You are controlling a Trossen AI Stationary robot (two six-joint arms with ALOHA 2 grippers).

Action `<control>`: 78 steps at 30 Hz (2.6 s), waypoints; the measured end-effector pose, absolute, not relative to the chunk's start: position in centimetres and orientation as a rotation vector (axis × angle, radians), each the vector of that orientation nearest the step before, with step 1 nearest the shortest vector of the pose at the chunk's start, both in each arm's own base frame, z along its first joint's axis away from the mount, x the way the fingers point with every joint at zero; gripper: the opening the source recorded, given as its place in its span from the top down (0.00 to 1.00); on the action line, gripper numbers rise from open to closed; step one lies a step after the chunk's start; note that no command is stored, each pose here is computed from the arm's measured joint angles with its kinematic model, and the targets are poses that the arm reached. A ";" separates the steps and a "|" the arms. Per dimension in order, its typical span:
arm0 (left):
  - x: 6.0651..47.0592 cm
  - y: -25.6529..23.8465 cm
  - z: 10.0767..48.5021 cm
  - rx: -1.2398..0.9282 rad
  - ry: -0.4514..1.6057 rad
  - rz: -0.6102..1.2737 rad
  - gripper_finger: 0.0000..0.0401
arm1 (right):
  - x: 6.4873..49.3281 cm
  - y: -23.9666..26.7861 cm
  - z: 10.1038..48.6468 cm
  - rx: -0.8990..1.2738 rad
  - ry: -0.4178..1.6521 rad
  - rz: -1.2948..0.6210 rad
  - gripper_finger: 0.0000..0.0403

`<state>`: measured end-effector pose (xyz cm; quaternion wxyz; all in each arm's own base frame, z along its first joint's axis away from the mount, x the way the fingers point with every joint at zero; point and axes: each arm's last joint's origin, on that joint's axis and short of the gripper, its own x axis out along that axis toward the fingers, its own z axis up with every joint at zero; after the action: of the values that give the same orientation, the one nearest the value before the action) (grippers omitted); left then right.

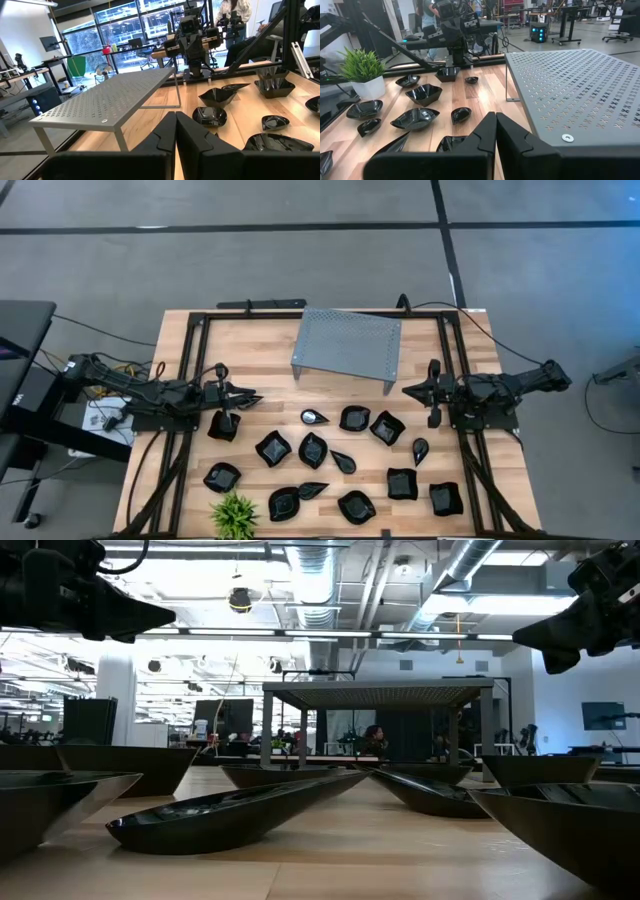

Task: Pick & Place Mini shaped plates

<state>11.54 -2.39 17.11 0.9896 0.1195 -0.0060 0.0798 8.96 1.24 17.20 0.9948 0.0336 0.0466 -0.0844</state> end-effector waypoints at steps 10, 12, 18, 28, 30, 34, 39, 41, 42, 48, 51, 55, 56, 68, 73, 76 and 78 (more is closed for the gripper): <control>11.5 -2.4 17.1 0.240 -0.012 0.160 0.97 | 9.0 1.2 17.2 0.068 0.093 -0.169 0.99; 11.5 -2.4 17.1 0.240 -0.012 0.160 0.97 | 9.0 1.2 17.2 0.067 0.093 -0.169 0.99; 11.5 -2.4 17.1 0.240 -0.012 0.160 0.97 | 9.0 1.2 17.2 0.068 0.093 -0.169 0.99; 11.5 -2.4 17.1 0.240 -0.012 0.160 0.97 | 9.0 1.2 17.2 0.068 0.093 -0.169 0.99; 11.5 -2.4 17.1 0.240 -0.012 0.160 0.97 | 9.0 1.2 17.2 0.068 0.093 -0.169 0.99; 11.6 -2.3 17.1 0.240 -0.011 0.166 0.97 | 9.0 1.2 17.2 0.068 0.093 -0.169 0.99; 11.6 -2.0 17.1 0.240 -0.008 0.195 0.97 | 9.0 1.2 17.2 0.067 0.093 -0.169 0.99; 11.6 -1.9 17.1 0.240 -0.007 0.202 0.97 | 9.0 1.2 17.2 0.067 0.093 -0.169 0.99; 11.6 -1.9 17.1 0.240 -0.007 0.206 0.97 | 9.0 1.2 17.2 0.067 0.093 -0.169 0.99; 11.6 -1.8 17.1 0.240 -0.006 0.210 0.97 | 9.0 1.2 17.2 0.068 0.093 -0.169 0.99; 11.6 -1.8 17.1 0.240 -0.006 0.210 0.97 | 9.0 1.2 17.2 0.067 0.093 -0.169 0.99; 11.6 -1.8 17.1 0.240 -0.006 0.210 0.97 | 9.0 1.2 17.2 0.014 0.097 -0.170 0.99; 11.6 -1.8 17.1 0.240 -0.006 0.210 0.97 | 9.0 1.2 17.2 0.009 0.097 -0.169 0.99; 11.6 -1.8 17.1 0.240 -0.006 0.210 0.97 | 9.0 1.2 17.6 0.290 0.024 -0.183 0.99; 11.6 -1.8 17.1 0.240 -0.007 0.211 0.97 | 9.0 1.2 18.5 0.244 -0.060 -0.169 0.99; 11.6 -1.8 17.2 0.238 -0.011 0.211 0.97 | 9.0 1.2 18.9 0.225 -0.090 -0.172 0.99; 11.6 -1.8 17.3 0.235 -0.021 0.212 0.97 | 9.0 1.1 19.1 0.135 -0.108 -0.188 0.99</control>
<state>11.64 -1.81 17.26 0.9874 0.1169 -0.0103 0.1057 8.99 1.09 19.13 0.9918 0.0673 -0.0539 -0.0939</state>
